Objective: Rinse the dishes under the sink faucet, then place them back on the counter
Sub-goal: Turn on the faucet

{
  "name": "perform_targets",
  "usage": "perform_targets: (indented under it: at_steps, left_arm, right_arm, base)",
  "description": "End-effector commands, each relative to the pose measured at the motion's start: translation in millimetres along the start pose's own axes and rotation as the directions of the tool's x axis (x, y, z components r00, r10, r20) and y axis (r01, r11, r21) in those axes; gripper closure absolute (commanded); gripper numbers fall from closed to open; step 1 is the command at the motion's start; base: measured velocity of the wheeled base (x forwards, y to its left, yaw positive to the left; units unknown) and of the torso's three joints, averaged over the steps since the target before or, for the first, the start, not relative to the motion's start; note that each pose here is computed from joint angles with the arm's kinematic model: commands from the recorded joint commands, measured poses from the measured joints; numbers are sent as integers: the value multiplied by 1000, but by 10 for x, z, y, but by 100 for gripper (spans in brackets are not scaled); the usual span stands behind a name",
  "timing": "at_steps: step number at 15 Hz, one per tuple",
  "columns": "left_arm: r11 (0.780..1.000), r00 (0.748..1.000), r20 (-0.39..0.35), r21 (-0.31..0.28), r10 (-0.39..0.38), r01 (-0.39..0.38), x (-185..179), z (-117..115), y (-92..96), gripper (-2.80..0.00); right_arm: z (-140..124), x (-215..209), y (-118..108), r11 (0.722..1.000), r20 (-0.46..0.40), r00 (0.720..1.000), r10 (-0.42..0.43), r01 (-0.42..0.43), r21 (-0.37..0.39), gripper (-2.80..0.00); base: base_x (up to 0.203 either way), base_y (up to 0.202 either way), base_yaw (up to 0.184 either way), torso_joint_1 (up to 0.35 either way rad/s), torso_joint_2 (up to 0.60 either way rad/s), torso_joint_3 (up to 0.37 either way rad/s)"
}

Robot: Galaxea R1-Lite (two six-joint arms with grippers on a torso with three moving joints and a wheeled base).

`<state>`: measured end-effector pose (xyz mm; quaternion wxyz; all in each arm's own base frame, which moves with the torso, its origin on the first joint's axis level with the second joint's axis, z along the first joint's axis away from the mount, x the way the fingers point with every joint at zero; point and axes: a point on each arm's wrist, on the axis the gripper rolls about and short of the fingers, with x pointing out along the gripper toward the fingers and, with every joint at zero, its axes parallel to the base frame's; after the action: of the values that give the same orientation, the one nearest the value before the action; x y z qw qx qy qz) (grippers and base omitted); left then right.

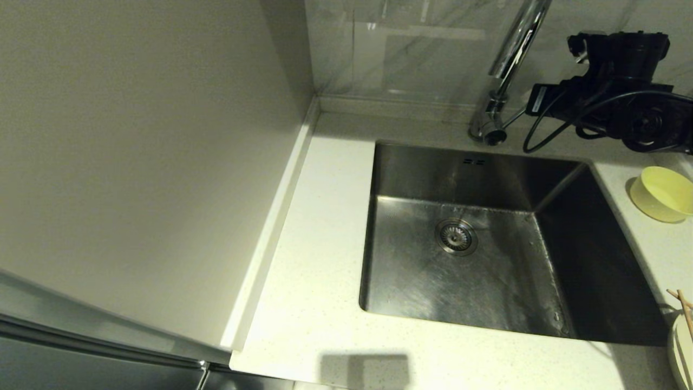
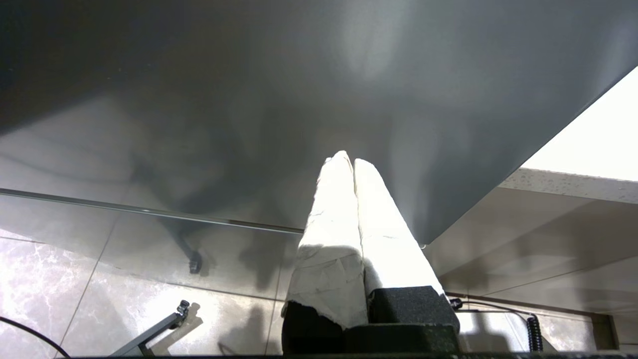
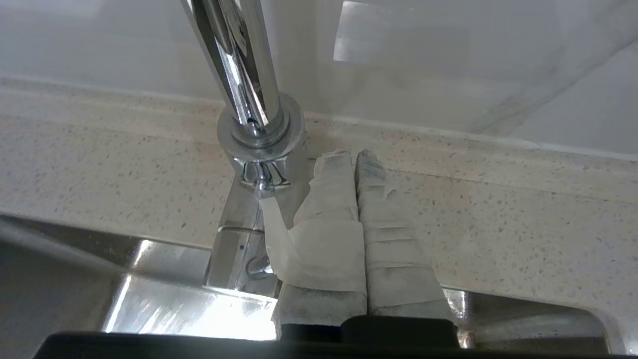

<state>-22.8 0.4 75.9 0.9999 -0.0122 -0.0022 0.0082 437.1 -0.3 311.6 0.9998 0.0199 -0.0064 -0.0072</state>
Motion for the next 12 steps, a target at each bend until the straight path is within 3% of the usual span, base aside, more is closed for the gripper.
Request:
perform_targets:
  at_steps: [1,12]
  left_arm:
    - [1000,1000,2,0,0,0,-1,0,0,0]
    - [1000,1000,2,0,0,0,-1,0,0,0]
  right_arm:
    - [18,-19,3,1000,-8,1000,9,-9,0,0]
    - [73,-201,-30,994,-77,991,114,-113,6,0]
  base:
    - [0,0,0,0,0,0]
    - [0,0,0,0,0,0]
